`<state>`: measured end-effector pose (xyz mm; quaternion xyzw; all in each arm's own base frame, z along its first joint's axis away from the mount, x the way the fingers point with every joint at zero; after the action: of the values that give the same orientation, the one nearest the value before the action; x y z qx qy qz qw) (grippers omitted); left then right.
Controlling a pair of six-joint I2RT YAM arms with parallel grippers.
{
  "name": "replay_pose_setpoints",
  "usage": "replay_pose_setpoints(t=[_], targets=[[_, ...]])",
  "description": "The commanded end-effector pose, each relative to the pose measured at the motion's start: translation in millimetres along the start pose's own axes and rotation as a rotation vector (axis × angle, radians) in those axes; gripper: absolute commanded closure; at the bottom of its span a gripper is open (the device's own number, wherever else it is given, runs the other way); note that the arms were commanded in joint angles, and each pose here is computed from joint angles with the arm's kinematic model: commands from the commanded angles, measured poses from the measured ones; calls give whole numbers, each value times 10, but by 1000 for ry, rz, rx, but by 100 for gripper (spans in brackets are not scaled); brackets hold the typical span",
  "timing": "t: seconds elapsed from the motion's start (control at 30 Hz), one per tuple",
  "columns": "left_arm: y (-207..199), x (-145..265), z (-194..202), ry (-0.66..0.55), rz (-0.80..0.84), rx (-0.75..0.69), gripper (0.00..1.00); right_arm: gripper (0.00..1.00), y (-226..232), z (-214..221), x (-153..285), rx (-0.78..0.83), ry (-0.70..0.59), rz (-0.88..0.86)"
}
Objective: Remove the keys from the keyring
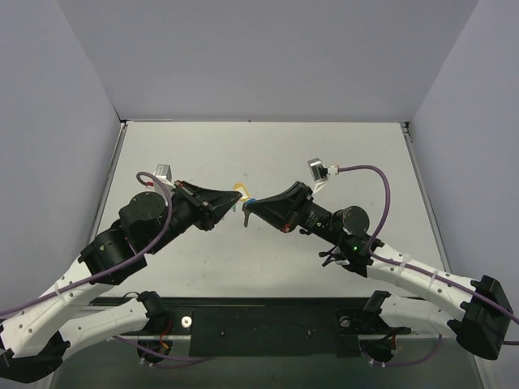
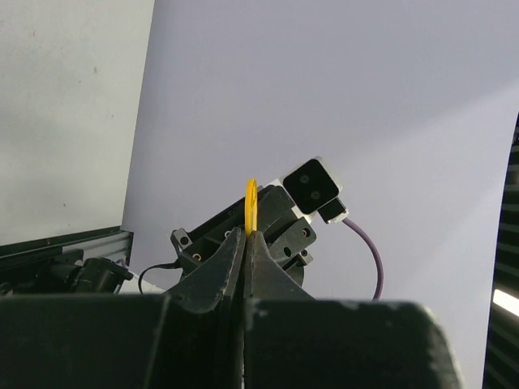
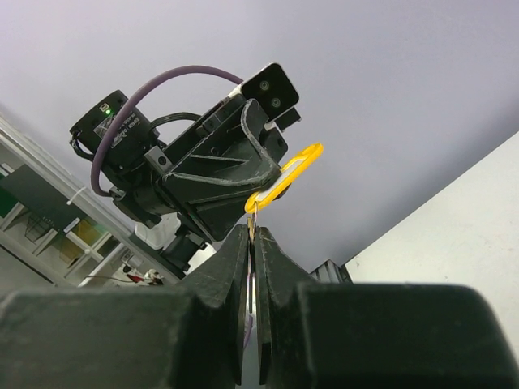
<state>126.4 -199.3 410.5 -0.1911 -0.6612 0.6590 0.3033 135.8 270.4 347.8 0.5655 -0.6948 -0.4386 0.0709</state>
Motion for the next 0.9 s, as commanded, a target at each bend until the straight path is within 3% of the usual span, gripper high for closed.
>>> replay_pose_setpoints(t=[0.0, 0.03, 0.1, 0.17, 0.23, 0.4, 0.57, 0.7, 0.87], targets=[[-97, 106, -22, -7, 48, 4, 87, 100, 193, -84, -76, 46, 28, -70], [-91, 122, -21, -5, 49, -13, 73, 100, 220, -89, -92, 47, 42, -75], [-70, 175, -40, -10, 42, -43, 56, 100, 203, -25, -75, 48, 121, -53], [-83, 225, -64, -25, 45, -88, 45, 100, 218, 24, -48, 51, 197, -44], [-28, 336, -119, -49, -1, -153, 40, 100, 227, 76, 6, 67, 281, -31], [27, 631, -290, -130, -64, -327, 37, 100, 306, 178, 211, 104, 503, -37], [-15, 806, -270, -53, 16, -628, 37, 100, 397, 248, 423, 82, 713, -44], [-72, 804, -70, 145, 132, -834, 38, 100, 497, 251, 519, 41, 786, -97], [-18, 705, 284, 500, 246, -920, 41, 100, 626, 213, 544, 24, 821, -154]])
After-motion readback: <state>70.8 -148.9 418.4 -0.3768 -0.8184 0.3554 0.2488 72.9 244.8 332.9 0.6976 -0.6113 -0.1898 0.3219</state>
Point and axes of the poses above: each gripper's point midway between its finger pads, its own x axis back along the fingers, its own y axis along the line the jaws close on, z = x × y, the point moved 7 cm from there along x, back along the fingers, and after that the axes turned 1 degree about -x, right-handed, at the moved point
